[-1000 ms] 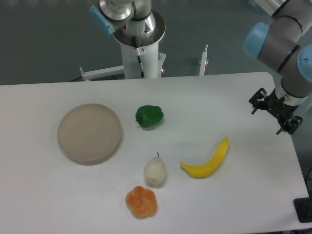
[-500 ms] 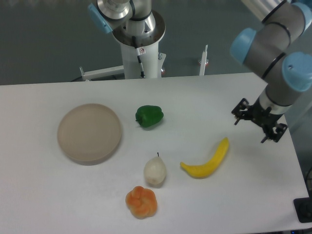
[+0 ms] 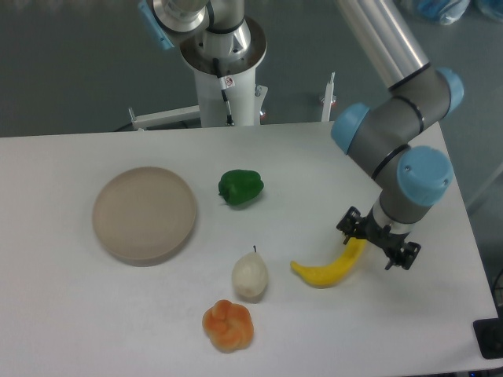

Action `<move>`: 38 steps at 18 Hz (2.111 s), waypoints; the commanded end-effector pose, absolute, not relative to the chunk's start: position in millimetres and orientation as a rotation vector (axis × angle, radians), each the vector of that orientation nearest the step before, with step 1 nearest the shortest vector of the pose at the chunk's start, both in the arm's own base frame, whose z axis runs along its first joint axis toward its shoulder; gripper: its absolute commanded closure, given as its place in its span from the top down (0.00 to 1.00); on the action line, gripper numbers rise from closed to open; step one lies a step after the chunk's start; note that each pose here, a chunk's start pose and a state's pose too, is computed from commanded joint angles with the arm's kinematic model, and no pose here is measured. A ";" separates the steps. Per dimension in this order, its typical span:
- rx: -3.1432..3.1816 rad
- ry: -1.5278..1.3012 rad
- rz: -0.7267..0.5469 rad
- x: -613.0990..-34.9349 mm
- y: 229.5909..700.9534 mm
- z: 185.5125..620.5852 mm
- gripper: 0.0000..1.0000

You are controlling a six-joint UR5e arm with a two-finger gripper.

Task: Pick up the banana from the table
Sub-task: 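Move the open gripper down over the yellow banana's middle, then close the gripper around the banana, then lift the held banana up off the table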

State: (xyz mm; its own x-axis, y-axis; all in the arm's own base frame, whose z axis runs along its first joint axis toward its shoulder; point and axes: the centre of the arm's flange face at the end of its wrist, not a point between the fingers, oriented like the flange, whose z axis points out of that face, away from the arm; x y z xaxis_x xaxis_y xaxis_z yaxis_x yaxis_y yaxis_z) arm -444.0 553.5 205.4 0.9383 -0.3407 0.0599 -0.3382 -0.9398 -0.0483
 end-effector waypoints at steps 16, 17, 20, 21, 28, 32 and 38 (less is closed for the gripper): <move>-3.076 0.452 -0.107 -432.2 559.9 201.4 0.01; -3.072 0.449 -0.095 -432.7 559.0 207.8 0.01; -3.047 0.448 -0.029 -435.1 552.7 244.9 0.04; -3.041 0.434 -0.002 -433.3 550.7 259.9 0.05; -3.011 0.497 0.050 -422.0 538.5 326.1 0.04; -3.089 0.623 0.151 -437.8 524.4 335.5 0.04; -3.034 0.676 0.092 -448.9 525.1 339.6 0.03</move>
